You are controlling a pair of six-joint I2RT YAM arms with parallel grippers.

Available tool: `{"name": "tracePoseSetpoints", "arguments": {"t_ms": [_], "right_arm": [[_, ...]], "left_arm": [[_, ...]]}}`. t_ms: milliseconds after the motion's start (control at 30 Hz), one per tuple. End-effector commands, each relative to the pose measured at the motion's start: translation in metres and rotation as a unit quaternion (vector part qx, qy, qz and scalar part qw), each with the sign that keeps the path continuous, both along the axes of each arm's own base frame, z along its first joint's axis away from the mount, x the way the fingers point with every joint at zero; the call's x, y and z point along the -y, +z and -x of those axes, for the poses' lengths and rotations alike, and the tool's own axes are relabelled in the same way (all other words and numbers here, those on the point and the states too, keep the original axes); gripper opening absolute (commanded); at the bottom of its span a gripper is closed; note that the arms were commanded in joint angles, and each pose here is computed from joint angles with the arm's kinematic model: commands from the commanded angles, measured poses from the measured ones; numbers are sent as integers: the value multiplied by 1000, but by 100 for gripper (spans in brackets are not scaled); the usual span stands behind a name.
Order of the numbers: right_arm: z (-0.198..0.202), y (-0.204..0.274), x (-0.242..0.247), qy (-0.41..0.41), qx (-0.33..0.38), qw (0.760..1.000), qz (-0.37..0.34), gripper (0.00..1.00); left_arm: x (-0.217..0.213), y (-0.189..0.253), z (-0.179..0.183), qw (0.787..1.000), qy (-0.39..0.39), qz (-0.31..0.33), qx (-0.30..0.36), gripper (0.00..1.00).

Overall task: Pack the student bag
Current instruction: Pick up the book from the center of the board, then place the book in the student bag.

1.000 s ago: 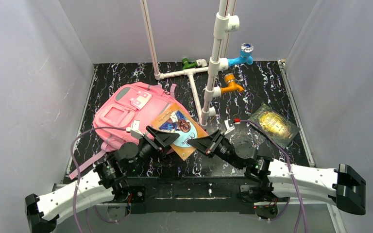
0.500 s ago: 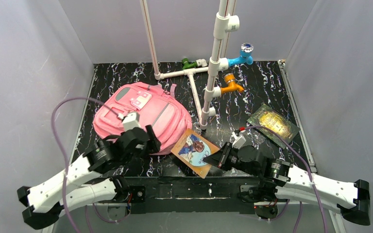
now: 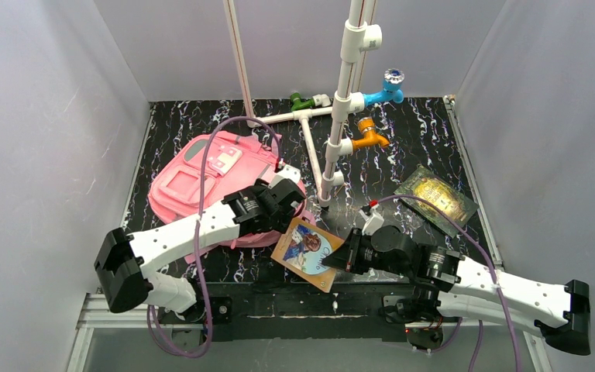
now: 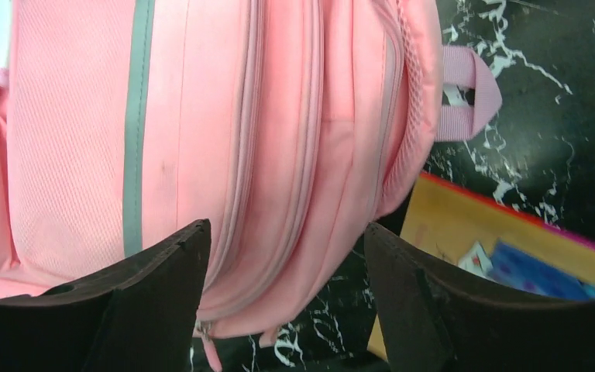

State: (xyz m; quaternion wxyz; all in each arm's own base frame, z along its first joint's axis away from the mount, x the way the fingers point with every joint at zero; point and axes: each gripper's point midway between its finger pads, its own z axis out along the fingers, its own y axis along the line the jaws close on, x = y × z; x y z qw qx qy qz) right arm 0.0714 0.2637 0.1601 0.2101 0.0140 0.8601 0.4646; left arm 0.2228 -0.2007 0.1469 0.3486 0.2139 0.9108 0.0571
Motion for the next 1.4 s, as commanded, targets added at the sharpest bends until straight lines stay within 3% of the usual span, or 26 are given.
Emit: {"name": "tracePoseSetpoints", "arguments": {"t_ms": [0, 133, 333, 533, 767, 867, 933, 1033, 1200, 1367], "right_arm": [[-1, 32, 1, -2, 24, 999, -47, 1], [-1, 31, 9, -9, 23, 999, -43, 1], [-1, 30, 11, -9, 26, 999, -39, 1], [2, 35, -1, 1, 18, 997, -71, 1], [1, 36, -5, 4, 19, 997, -71, 1], [1, 34, -5, 7, 23, 998, -62, 1], [1, 32, -6, 6, 19, 998, -57, 1], [1, 37, -9, 8, 17, 998, -67, 1], [5, 50, -23, 21, 6, 992, -123, 1], [15, 92, -49, 55, -22, 967, -247, 1]], "left_arm": [[3, 12, -28, 997, -14, -49, 61, 73], [-4, -1, -38, 992, -4, -105, 72, 73], [-4, -6, -41, 991, -4, -108, 81, 57], [-6, -18, -42, 987, -14, -145, 68, 65], [-14, -34, -43, 980, -12, -190, 57, 67], [-24, -30, -48, 972, -4, -223, 73, 59], [-28, -19, -49, 971, 3, -226, 78, 45], [-30, 11, -43, 980, 6, -180, 87, 26], [-27, 53, -26, 992, -16, -32, 118, 12], [-31, 76, -1, 986, -56, 81, 135, 0]]}}
